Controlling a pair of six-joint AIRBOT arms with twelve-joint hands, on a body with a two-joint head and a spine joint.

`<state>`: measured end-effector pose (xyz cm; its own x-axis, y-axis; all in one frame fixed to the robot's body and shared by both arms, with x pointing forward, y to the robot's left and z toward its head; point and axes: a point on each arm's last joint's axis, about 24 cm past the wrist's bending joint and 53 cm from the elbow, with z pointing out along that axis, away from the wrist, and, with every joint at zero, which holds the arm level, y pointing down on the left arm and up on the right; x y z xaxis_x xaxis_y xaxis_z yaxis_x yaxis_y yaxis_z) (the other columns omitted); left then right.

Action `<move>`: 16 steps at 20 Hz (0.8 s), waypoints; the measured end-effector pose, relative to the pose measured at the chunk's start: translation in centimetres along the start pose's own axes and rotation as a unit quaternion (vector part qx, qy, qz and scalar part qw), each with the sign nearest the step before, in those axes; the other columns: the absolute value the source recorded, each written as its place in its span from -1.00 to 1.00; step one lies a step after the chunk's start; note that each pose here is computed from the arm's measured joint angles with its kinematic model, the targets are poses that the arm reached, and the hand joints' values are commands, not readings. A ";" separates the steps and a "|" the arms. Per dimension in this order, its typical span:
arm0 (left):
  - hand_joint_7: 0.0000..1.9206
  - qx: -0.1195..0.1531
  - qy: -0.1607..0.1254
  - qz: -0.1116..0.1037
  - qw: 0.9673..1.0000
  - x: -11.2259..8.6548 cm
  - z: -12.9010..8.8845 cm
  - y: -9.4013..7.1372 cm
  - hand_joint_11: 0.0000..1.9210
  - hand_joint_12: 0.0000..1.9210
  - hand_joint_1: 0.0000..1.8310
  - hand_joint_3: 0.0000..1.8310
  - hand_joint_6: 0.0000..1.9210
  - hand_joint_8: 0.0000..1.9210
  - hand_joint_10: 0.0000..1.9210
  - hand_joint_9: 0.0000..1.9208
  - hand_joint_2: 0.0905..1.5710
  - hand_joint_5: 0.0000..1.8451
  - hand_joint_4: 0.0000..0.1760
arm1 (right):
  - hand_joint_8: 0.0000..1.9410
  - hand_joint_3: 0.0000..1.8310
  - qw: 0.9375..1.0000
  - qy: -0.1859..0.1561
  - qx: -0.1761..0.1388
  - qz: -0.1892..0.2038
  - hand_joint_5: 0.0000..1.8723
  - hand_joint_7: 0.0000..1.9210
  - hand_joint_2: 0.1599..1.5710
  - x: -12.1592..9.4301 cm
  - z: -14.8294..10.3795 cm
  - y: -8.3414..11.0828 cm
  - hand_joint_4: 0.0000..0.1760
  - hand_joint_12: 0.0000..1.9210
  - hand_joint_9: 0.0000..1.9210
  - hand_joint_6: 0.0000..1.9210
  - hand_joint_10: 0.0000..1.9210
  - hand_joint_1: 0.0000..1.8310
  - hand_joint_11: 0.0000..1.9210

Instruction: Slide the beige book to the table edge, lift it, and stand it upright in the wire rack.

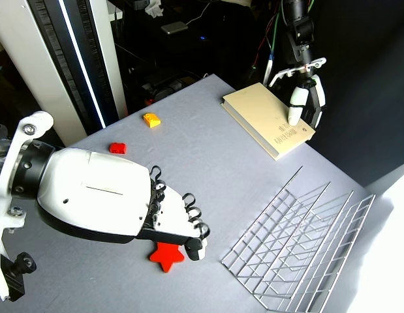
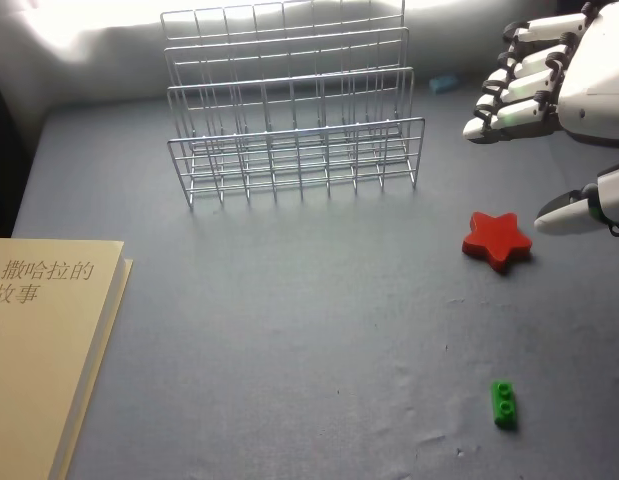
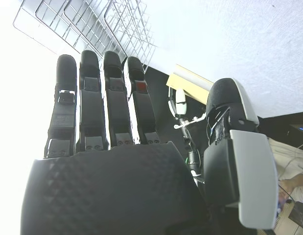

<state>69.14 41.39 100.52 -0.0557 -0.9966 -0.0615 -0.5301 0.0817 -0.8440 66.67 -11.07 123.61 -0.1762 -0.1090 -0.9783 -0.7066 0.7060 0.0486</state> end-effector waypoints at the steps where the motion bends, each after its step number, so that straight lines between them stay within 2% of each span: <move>1: -0.42 0.000 0.000 0.000 1.000 0.0 0.0 0.0 -0.77 0.03 -0.01 -1.00 -0.99 -1.00 -0.99 -0.36 0.30 -0.41 -1.00 | -0.99 -1.00 1.000 0.000 0.001 0.000 -0.60 -0.61 0.39 0.0 0.0 -0.1 -1.00 -0.03 -0.64 -0.99 -0.99 -0.75 -1.00; 5: -0.36 0.000 0.000 0.000 1.000 0.0 0.0 0.0 -0.69 -0.05 -0.01 -1.00 -1.00 -0.99 -0.98 -0.29 0.27 -0.39 -1.00 | -1.00 -1.00 1.000 -0.001 0.004 0.000 -0.63 -0.61 0.38 -0.1 0.0 -0.2 -1.00 -0.03 -0.64 -1.00 -1.00 -0.75 -1.00; 7: -0.34 0.000 0.000 0.000 1.000 0.0 0.0 0.0 -0.67 -0.05 0.01 -0.99 -0.98 -0.99 -0.97 -0.27 0.29 -0.35 -1.00 | -1.00 -1.00 1.000 -0.001 0.004 0.000 -0.64 -0.66 0.39 -0.1 0.0 -0.2 -1.00 -0.12 -0.69 -1.00 -1.00 -0.76 -1.00; 10: -0.37 0.001 0.000 0.000 1.000 0.0 0.0 0.0 -0.64 0.05 0.16 -1.00 -1.00 -1.00 -0.99 -0.25 0.33 -0.37 -1.00 | -1.00 -1.00 1.000 -0.001 0.003 -0.002 -0.65 -0.66 0.39 0.0 0.0 -0.2 -1.00 -0.11 -0.69 -1.00 -1.00 -0.75 -1.00; 12: -0.28 0.005 0.000 -0.005 1.000 0.0 0.0 -0.2 -0.56 0.05 0.28 -0.99 -0.98 -0.98 -0.96 -0.16 0.34 -0.31 -1.00 | -1.00 -1.00 1.000 0.000 0.001 -0.003 -0.63 -0.65 0.39 0.0 0.0 0.0 -1.00 -0.09 -0.67 -1.00 -0.99 -0.74 -1.00; 16: -0.26 0.013 0.002 -0.010 1.000 0.1 0.0 -0.7 -0.58 0.10 0.36 -1.00 -0.98 -0.98 -0.97 -0.15 0.35 -0.28 -1.00 | -0.99 -1.00 1.000 0.001 -0.003 -0.003 -0.62 -0.62 0.38 0.0 0.0 0.1 -1.00 -0.04 -0.65 -1.00 -0.99 -0.74 -1.00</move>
<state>69.50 41.20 101.07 -0.0485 -0.9980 -0.0414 -0.5089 0.0604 -0.8587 66.56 -10.98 123.57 -0.1729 -0.1148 -0.9782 -0.7117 0.7012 0.0435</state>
